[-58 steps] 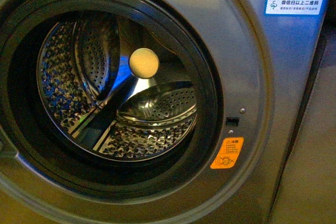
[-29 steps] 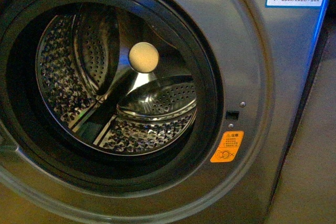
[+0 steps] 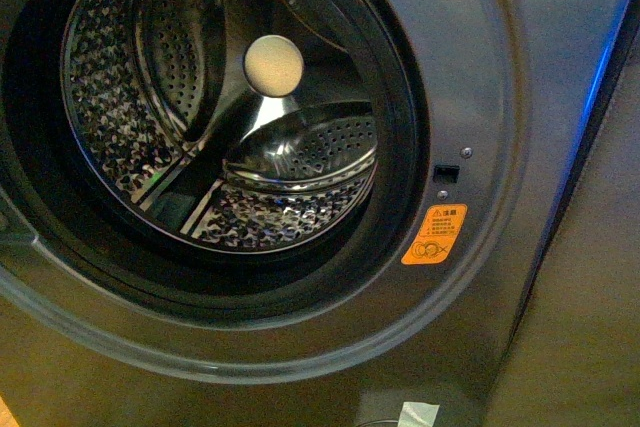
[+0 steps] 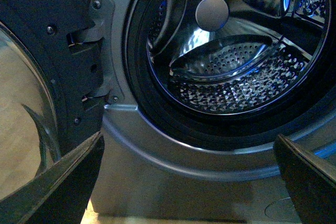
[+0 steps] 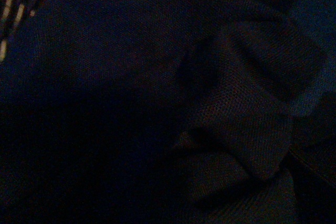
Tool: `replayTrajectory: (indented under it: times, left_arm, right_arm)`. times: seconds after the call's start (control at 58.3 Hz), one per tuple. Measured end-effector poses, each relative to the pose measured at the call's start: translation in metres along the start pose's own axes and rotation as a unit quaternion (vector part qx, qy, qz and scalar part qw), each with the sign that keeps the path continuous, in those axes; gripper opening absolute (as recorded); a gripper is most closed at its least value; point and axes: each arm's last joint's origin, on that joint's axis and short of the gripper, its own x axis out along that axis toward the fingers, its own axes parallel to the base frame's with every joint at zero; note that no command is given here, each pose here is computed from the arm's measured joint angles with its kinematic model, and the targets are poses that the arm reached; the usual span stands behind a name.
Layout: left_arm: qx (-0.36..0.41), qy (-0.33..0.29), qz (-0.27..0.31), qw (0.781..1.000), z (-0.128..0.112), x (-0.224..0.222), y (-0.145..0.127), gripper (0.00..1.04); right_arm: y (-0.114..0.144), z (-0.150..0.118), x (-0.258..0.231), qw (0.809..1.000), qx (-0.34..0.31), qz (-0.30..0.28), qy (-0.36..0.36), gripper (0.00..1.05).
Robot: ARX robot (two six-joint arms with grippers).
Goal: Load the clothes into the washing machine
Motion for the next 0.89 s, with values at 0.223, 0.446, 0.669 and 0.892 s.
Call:
replayTrajectory:
  times: [0.223, 0.446, 0.669, 0.892]
  left_arm:
    - [0.0, 0.0, 0.0, 1.0, 0.0, 0.0, 0.0, 0.98]
    - [0.0, 0.0, 0.0, 1.0, 0.0, 0.0, 0.0, 0.98]
    - [0.0, 0.0, 0.0, 1.0, 0.0, 0.0, 0.0, 0.98]
    - [0.0, 0.0, 0.0, 1.0, 0.0, 0.0, 0.0, 0.98]
  right_arm:
    - [-0.006, -0.014, 0.031, 1.0, 0.006, -0.01, 0.019, 0.97]
    - [-0.01, -0.02, 0.045, 1.0, 0.01, -0.012, 0.017, 0.97]
    - [-0.011, -0.025, 0.053, 1.0, 0.01, -0.009, 0.012, 0.97]
    - [-0.009, -0.028, 0.056, 1.0, 0.007, -0.015, 0.0, 0.94]
